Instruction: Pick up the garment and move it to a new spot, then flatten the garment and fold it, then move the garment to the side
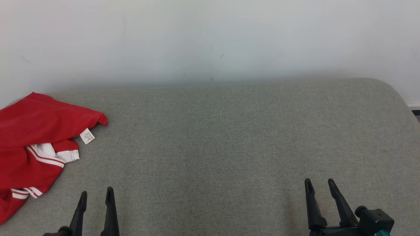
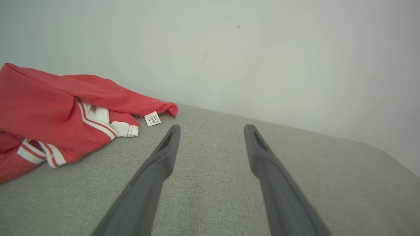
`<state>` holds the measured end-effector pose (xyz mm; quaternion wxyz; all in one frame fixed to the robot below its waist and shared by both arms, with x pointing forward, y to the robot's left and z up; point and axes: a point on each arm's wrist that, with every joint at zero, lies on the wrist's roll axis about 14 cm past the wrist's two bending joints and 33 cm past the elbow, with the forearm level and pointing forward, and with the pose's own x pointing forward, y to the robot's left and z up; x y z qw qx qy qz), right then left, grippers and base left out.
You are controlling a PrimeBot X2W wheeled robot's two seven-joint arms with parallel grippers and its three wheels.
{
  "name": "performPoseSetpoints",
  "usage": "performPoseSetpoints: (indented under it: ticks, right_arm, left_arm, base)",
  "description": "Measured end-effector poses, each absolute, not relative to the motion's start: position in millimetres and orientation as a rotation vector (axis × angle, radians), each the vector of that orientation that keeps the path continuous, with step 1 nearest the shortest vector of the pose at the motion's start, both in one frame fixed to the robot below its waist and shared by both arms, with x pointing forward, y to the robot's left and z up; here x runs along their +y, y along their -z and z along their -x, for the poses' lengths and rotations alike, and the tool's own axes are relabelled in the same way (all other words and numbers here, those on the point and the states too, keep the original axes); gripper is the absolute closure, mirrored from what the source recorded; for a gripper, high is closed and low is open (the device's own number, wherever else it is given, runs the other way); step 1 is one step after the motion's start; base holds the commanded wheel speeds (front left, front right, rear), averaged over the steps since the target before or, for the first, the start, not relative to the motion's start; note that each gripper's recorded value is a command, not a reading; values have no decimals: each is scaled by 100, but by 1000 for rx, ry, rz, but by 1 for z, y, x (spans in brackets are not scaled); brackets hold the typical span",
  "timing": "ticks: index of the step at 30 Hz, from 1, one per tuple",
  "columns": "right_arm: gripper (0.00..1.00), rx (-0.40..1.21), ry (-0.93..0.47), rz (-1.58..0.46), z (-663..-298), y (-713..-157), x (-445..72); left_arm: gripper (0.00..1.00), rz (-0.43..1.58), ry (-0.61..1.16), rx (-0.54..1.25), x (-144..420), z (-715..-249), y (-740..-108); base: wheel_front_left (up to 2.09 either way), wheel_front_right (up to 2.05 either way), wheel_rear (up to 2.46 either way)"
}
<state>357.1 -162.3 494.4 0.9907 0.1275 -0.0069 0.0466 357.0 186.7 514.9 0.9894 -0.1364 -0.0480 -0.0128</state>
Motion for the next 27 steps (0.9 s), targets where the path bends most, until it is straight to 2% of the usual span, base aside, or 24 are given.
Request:
performPoseSetpoints:
  ticks: [14,27]
  right_arm:
    - [0,-26,-120,-158,-358,-494,-157]
    - [0,-36,-140,-74,-357,-493,-154]
  left_arm:
    - [0,181,72,-102,181,-355,-516]
    - [0,99,18,-88,200,-351,-507]
  base:
    - [0,0,0]
    - [0,0,0]
